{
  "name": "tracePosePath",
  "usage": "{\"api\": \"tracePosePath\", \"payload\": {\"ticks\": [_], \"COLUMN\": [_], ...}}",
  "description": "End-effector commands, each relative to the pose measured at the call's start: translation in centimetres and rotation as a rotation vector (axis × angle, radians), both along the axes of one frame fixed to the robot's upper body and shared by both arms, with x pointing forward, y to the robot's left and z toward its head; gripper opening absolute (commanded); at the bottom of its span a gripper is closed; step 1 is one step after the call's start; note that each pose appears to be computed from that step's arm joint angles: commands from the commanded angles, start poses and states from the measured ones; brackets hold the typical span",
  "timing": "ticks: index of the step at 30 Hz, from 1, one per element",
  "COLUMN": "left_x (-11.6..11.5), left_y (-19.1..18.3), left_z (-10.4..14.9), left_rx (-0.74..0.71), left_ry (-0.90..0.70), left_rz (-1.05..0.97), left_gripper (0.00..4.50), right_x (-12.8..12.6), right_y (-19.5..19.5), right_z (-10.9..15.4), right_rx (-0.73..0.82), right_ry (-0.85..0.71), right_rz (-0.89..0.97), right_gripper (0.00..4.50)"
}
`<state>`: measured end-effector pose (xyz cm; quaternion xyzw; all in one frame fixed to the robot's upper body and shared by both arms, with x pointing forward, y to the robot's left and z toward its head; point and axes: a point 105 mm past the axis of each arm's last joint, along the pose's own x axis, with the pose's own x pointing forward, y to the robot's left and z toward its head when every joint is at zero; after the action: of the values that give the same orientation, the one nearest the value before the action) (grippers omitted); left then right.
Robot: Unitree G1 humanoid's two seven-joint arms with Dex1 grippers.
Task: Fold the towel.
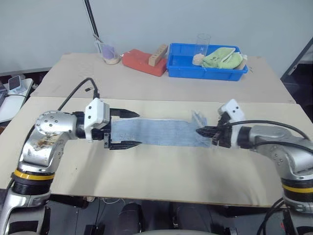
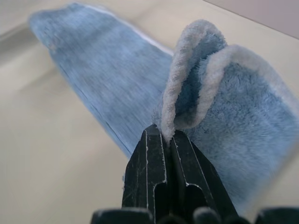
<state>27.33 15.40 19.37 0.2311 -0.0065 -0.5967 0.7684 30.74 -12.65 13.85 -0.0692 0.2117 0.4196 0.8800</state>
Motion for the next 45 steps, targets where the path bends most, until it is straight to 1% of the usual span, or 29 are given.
{"api": "tracePosePath", "payload": {"ticks": [1,4,8,9,10,11,15,16,17,20,23,24,27,29,31,34,35,39,45], "left_x": [-0.6,-0.8,-1.0,-1.1,-1.1,-1.1,-0.9,-0.9,-0.8,-1.1,-1.2,-1.1,-0.9,-0.8,-0.3,-0.1,-0.1,0.0,0.6], "left_y": [0.6,0.6,0.7,0.7,0.9,1.1,2.1,2.4,2.6,3.2,3.9,4.3,5.1,5.3,5.8,5.7,5.6,4.6,2.7], "left_z": [0.8,0.5,-0.1,-0.2,-0.3,-0.6,-1.2,-1.4,-1.6,-2.8,-4.1,-4.5,-5.3,-6.0,-6.6,-8.6,-9.3,-10.5,-11.4], "left_rx": [-0.003,-0.007,-0.016,-0.019,-0.027,-0.035,-0.076,-0.083,-0.088,-0.101,-0.139,-0.160,-0.252,-0.347,-0.481,-0.559,-0.556,-0.538,-0.540], "left_ry": [-0.037,-0.033,0.001,0.014,0.023,0.035,0.047,0.048,0.049,0.083,0.116,0.123,0.179,0.232,0.309,0.455,0.492,0.590,0.707], "left_rz": [0.035,0.052,0.067,0.071,0.085,0.111,0.204,0.232,0.259,0.336,0.443,0.499,0.653,0.765,0.911,1.091,1.140,1.225,1.252], "left_gripper": [4.50,4.50,4.50,4.50,4.50,4.50,4.50,4.50,4.50,4.50,4.50,4.50,4.50,4.50,4.50,4.50,4.50,4.50,4.50], "right_x": [1.2,2.2,2.4,2.4,2.3,2.1,1.8,1.6,1.4,1.0,0.6,0.5,0.7,0.8,1.1,1.6,1.5,1.0,1.3], "right_y": [2.1,3.1,3.8,3.9,4.2,4.6,5.4,5.5,5.7,5.9,5.8,5.7,5.0,4.4,4.0,3.2,3.1,2.9,2.2], "right_z": [0.6,0.2,0.0,0.0,0.0,0.1,1.0,1.3,1.7,2.9,3.7,3.9,4.1,4.1,4.3,4.7,4.8,5.3,5.7], "right_rx": [0.024,0.042,0.051,0.051,0.060,0.071,0.109,0.117,0.122,0.112,0.064,0.023,-0.058,-0.086,-0.102,-0.126,-0.129,-0.134,-0.151], "right_ry": [-0.033,-0.031,-0.021,-0.020,-0.017,-0.016,-0.035,-0.044,-0.053,-0.114,-0.169,-0.205,-0.286,-0.314,-0.337,-0.367,-0.373,-0.392,-0.409], "right_rz": [0.005,-0.015,-0.010,-0.008,0.004,0.019,0.051,0.065,0.084,0.129,0.183,0.206,0.226,0.244,0.239,0.244,0.265,0.347,0.384], "right_gripper": [0.02,0.02,0.02,0.73,0.94,1.28,2.73,2.98,3.40,4.47,4.49,4.49,4.49,4.49,4.49,4.49,4.49,4.49,4.49]}}
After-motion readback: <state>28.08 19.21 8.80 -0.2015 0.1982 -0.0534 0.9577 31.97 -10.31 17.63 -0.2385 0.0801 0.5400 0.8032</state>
